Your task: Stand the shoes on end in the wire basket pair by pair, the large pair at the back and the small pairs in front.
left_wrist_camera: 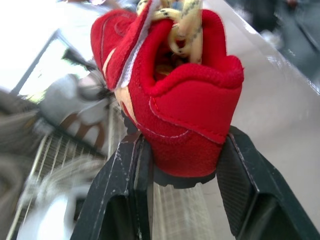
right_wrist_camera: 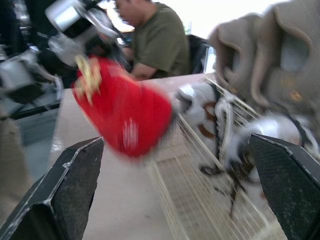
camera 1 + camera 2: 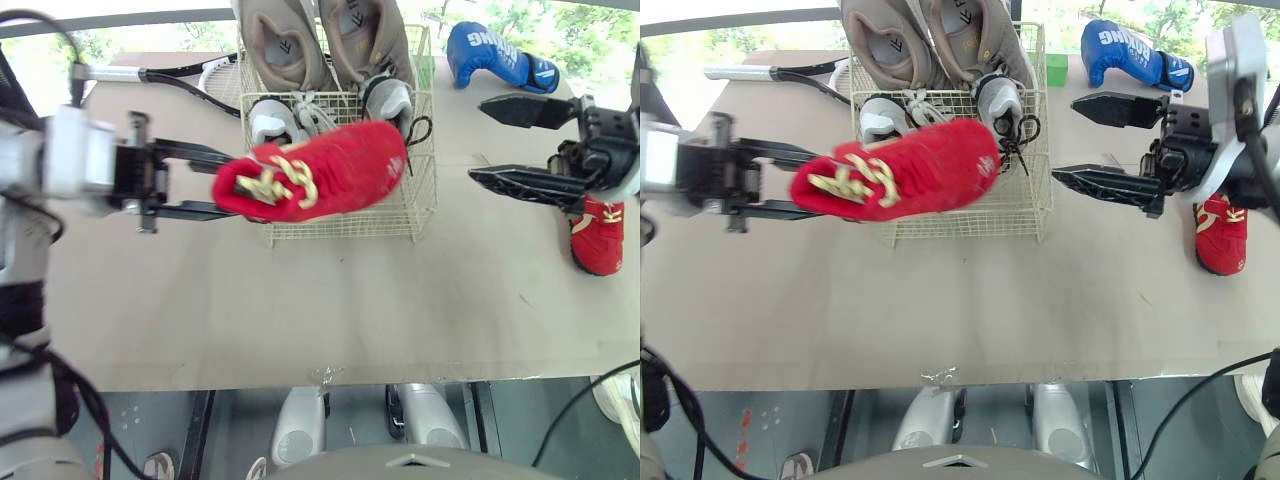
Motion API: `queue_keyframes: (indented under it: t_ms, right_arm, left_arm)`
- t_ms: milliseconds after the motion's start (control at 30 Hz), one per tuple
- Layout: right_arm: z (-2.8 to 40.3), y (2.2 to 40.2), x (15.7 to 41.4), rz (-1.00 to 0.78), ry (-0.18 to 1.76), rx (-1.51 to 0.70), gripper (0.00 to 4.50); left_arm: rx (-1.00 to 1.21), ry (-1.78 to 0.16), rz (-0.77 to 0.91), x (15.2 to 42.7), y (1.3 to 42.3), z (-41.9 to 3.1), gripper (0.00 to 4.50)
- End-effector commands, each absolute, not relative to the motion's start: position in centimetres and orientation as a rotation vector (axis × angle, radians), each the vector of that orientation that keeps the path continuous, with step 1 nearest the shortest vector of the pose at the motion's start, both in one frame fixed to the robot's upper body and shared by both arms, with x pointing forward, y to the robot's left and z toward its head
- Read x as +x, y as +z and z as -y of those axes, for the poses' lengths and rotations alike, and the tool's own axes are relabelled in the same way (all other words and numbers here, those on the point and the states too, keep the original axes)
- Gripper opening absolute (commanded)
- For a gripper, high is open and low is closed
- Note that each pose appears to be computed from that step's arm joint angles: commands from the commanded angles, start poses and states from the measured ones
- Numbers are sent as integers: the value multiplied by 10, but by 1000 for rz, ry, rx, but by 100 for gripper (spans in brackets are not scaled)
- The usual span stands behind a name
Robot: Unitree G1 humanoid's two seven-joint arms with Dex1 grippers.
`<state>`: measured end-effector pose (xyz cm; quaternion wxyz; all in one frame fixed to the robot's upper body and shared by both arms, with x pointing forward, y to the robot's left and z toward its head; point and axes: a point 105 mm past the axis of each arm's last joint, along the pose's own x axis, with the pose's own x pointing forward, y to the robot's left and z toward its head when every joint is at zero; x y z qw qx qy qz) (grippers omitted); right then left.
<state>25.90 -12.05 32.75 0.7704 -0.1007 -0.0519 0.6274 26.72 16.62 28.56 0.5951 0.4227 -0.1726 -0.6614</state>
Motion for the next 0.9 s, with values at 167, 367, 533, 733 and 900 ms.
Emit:
queue_keyframes:
  t_ms: [167,367,533,733,900]
  right_arm:
    - [82,300,274,-194,1415,-329,450]
    - [67,288,290,-329,1423,-370,450]
    - [52,278,288,-401,1498,-409,363]
    - [50,258,276,-495,1571,-454,66]
    - [54,254,273,-514,1587,-419,5]
  left_arm:
    - [1217,-1618,533,285,284,-141,150]
    - [1347,-1672,573,289,284,-128,150]
    - [1369,-1725,588,288,279,-121,150]
    - [1362,-1710,614,288,282,-120,150]
    - [1353,-1680,635,288,285,-124,150]
